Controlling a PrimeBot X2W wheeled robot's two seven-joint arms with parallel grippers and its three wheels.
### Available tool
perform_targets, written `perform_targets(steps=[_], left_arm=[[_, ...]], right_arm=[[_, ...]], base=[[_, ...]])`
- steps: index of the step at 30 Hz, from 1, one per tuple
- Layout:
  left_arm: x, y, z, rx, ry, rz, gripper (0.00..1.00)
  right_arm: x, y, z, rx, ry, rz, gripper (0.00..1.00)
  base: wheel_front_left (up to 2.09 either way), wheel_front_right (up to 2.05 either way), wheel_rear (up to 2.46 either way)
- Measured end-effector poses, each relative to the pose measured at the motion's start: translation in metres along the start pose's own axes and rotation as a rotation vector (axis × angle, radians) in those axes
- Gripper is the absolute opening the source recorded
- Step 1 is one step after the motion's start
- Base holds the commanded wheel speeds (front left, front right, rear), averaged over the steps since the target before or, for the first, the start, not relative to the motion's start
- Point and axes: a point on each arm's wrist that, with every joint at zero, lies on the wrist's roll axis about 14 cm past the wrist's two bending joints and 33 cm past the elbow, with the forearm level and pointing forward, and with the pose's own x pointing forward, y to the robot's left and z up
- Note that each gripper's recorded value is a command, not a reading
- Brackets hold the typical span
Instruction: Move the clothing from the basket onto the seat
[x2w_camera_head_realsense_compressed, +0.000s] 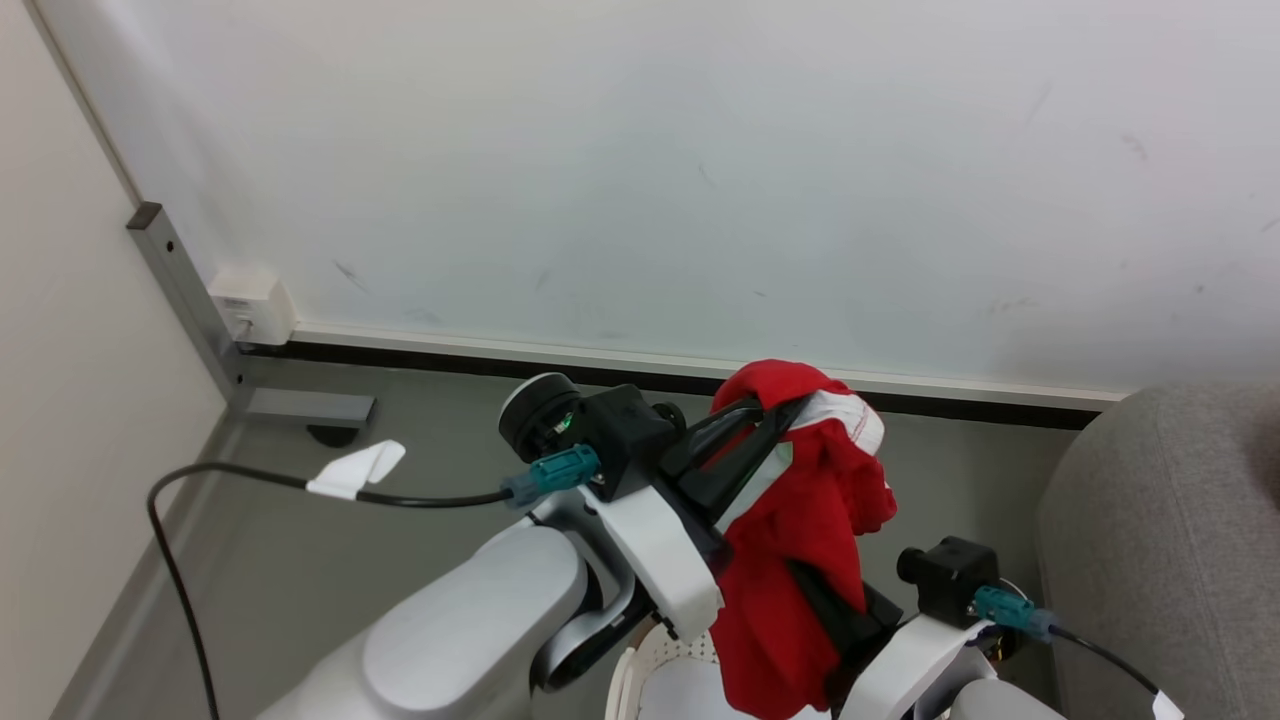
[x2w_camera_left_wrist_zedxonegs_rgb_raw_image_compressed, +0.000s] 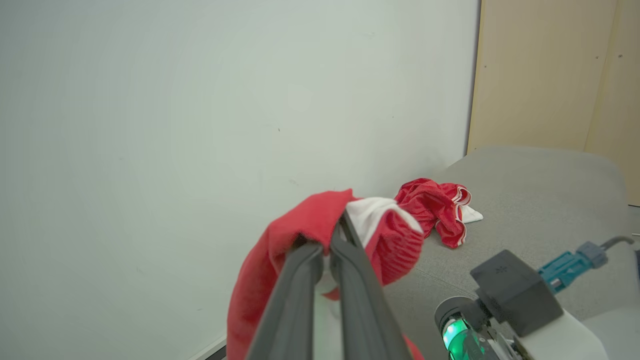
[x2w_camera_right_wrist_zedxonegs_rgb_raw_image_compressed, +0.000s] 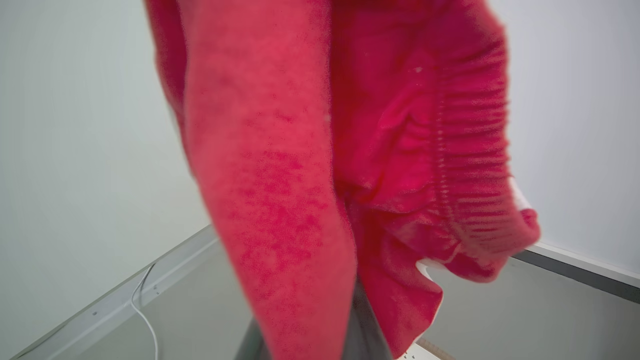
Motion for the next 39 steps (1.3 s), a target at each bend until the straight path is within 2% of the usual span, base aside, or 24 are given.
perform_targets(steps=[8, 9, 10, 11, 24, 29, 39], left_arm=[[-0.002, -0.001, -0.007, -0.005, 0.017, 0.003, 0.00], [-0.002, -0.002, -0.008, -0.006, 0.018, 0.002, 0.17], [-0.002, -0.002, -0.008, -0.008, 0.019, 0.002, 0.49], [-0.002, -0.002, -0.009, -0.011, 0.019, 0.001, 1.00], [0.009, -0.030, -0.035, -0.072, 0.062, -0.079, 1.00], [0.019, -0.047, -0.044, -0.099, 0.066, -0.138, 1.00], [0.045, -0.090, -0.057, -0.160, 0.053, -0.281, 1.00]], right_arm=[[-0.004, -0.015, 0.019, 0.012, -0.073, -0.052, 0.00], [-0.005, -0.018, 0.022, 0.013, -0.083, -0.061, 0.00], [-0.006, -0.021, 0.027, 0.015, -0.099, -0.072, 0.00], [-0.007, -0.025, 0.032, 0.016, -0.117, -0.084, 0.00], [-0.054, -0.093, 0.089, -0.015, -0.331, -0.316, 0.00], [-0.089, -0.119, 0.103, -0.039, -0.387, -0.421, 0.00], [-0.173, -0.168, 0.108, -0.087, -0.426, -0.662, 0.00]], base=[[0.00, 0.00, 0.00], [0.00, 0.00, 0.00], [0.00, 0.00, 0.00], [0.00, 0.00, 0.00], [0.00, 0.00, 0.00], [0.00, 0.00, 0.00], [0.00, 0.00, 0.00]])
